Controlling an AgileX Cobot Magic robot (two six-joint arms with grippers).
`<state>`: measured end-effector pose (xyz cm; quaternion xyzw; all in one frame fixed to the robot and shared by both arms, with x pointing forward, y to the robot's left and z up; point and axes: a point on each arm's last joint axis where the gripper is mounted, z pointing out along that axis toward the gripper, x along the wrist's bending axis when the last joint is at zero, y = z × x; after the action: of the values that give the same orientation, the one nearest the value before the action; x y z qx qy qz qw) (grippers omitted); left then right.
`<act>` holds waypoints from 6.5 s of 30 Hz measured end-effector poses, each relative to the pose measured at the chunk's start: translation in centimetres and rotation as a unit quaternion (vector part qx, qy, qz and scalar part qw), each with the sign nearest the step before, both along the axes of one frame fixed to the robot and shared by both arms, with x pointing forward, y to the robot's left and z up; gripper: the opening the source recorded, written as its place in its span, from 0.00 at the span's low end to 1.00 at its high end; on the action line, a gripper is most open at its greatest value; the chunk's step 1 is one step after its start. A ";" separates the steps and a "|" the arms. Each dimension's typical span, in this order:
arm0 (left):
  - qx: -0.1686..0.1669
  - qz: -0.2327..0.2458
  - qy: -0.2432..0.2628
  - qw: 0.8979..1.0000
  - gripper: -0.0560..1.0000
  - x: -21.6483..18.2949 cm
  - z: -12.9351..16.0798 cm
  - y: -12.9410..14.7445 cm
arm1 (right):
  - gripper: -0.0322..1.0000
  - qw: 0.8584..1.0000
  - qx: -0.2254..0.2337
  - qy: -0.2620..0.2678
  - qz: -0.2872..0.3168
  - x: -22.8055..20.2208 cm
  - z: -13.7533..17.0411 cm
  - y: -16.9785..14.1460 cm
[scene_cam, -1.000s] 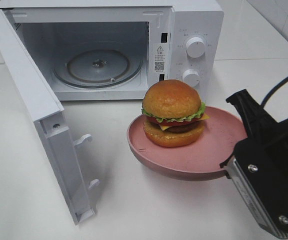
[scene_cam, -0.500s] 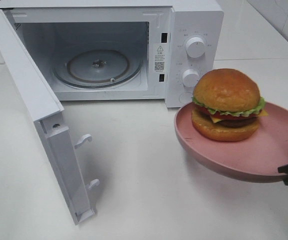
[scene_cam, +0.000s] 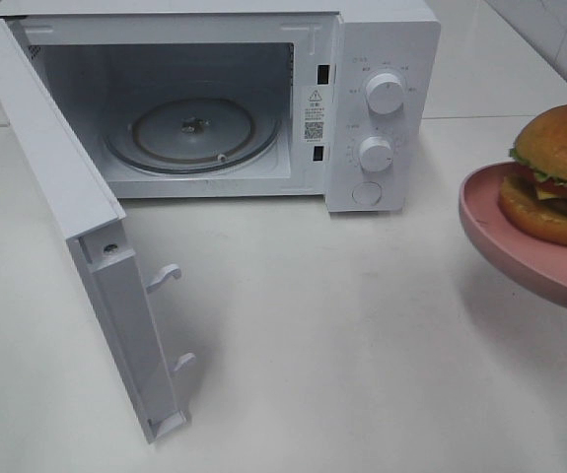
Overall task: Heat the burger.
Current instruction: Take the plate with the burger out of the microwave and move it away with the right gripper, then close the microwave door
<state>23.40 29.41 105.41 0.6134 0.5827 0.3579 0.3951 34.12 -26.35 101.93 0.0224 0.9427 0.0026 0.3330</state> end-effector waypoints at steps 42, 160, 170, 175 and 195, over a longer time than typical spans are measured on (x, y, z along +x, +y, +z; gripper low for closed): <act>0.000 0.000 0.000 1.000 0.99 0.0 0.0 0.0 | 0.14 0.840 0.036 -0.081 -0.535 10.9 -3.9 5.0; 0.000 0.000 0.000 1.000 0.99 0.0 0.0 0.0 | 0.78 0.743 0.482 -0.087 -0.456 -9.6 2.9 -4.4; 0.000 0.000 0.000 1.000 0.99 0.0 0.0 0.0 | 0.78 0.710 0.513 -0.146 -0.459 -11.2 2.9 -4.5; 0.000 0.000 0.000 1.000 0.99 0.0 0.0 0.0 | 0.78 0.710 0.514 -0.145 -0.459 -11.2 2.9 -4.5; 0.000 0.000 0.000 1.000 0.99 0.0 0.0 0.0 | 0.78 0.710 0.514 -0.145 -0.459 -11.2 2.9 -4.5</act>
<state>23.40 29.41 105.41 0.6134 0.5827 0.3579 0.3951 22.91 -30.81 104.88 0.6194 0.6093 0.3370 0.3628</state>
